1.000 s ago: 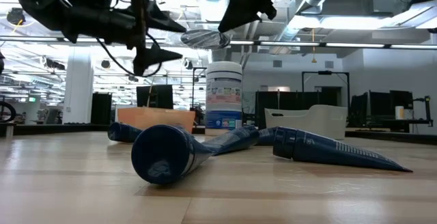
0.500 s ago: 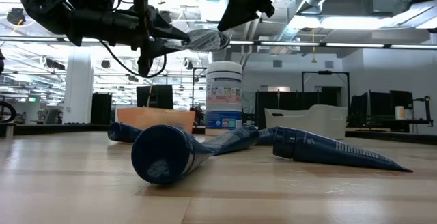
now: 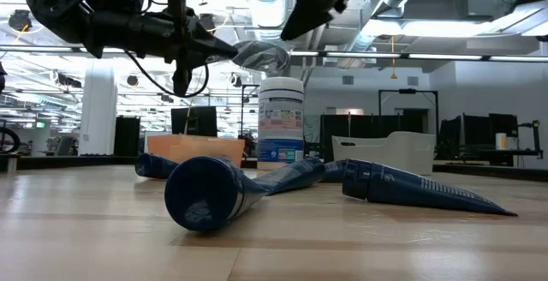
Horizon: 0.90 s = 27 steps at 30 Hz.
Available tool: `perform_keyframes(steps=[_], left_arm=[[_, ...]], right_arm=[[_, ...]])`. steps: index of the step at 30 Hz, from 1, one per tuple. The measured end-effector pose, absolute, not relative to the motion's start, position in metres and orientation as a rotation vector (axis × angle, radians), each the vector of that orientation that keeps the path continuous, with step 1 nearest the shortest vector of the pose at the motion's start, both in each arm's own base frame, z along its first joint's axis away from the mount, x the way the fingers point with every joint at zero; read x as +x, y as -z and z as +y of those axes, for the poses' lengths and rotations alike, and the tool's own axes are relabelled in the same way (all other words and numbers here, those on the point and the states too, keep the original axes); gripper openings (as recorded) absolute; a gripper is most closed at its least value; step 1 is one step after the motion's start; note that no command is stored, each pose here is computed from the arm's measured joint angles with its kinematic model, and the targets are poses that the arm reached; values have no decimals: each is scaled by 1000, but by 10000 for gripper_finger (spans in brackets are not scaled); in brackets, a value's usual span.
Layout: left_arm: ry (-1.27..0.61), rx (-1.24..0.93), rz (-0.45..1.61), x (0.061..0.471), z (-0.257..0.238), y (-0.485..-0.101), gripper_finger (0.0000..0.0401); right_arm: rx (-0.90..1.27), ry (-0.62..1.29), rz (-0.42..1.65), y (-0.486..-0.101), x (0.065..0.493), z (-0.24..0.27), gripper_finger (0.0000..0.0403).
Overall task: Pick & Place Travel size toiletries
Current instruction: Put the hair brush into the orange bin
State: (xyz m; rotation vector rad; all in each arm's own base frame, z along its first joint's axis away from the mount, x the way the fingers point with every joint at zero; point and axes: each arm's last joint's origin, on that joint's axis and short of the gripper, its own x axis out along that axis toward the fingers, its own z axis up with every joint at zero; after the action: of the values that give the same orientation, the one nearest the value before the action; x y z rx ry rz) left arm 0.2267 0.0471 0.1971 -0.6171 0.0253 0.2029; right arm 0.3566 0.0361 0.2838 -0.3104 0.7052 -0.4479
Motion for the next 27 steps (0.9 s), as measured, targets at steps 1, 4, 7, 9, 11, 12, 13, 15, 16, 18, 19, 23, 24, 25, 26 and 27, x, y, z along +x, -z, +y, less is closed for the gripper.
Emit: perform_keyframes(steps=[1, 4, 7, 9, 11, 12, 13, 15, 16, 18, 19, 23, 24, 25, 26, 27], left_arm=[[-209, -617, 23, 226, 48, -197, 4], [-245, -616, 12, 226, 53, -197, 3], [-293, -616, -2, 223, 59, -197, 2], [-331, -614, -11, 221, 65, -198, 2], [-385, -613, -23, 216, 73, -200, 2], [-419, -612, -30, 213, 78, -201, 2], [-458, -612, -31, 209, 83, -202, 2], [-546, -615, -16, 199, 92, -203, 1], [-585, -614, -11, 194, 95, -204, 1], [-649, -595, 0, 183, 101, -208, 1], [-679, -593, 10, 177, 103, -209, 1], [-751, -595, 41, 157, 105, -214, 1], [-767, -589, 62, 153, 105, -214, 1], [-789, -586, 80, 149, 105, -213, 1], [-816, -588, 101, 146, 104, -212, 1], [-845, -589, 126, 143, 104, -210, 1]], right_arm=[[-313, 444, 706, -286, 354, 37, 144], [-308, 433, 738, -294, 340, 42, 194], [-266, 440, 775, -305, 320, 46, 231], [-229, 450, 801, -311, 305, 48, 244], [-206, 469, 824, -317, 290, 51, 249], [-202, 487, 826, -320, 284, 53, 249], [-203, 509, 823, -322, 277, 54, 249], [-213, 557, 814, -325, 263, 56, 247], [-218, 576, 812, -325, 257, 57, 246], [-215, 606, 808, -325, 246, 59, 244], [-210, 618, 806, -325, 241, 60, 243], [-210, 652, 787, -320, 227, 63, 239], [-215, 653, 786, -318, 225, 64, 238], [-217, 656, 789, -315, 223, 64, 237], [-215, 659, 790, -312, 222, 64, 236], [-217, 665, 793, -309, 221, 64, 235]])
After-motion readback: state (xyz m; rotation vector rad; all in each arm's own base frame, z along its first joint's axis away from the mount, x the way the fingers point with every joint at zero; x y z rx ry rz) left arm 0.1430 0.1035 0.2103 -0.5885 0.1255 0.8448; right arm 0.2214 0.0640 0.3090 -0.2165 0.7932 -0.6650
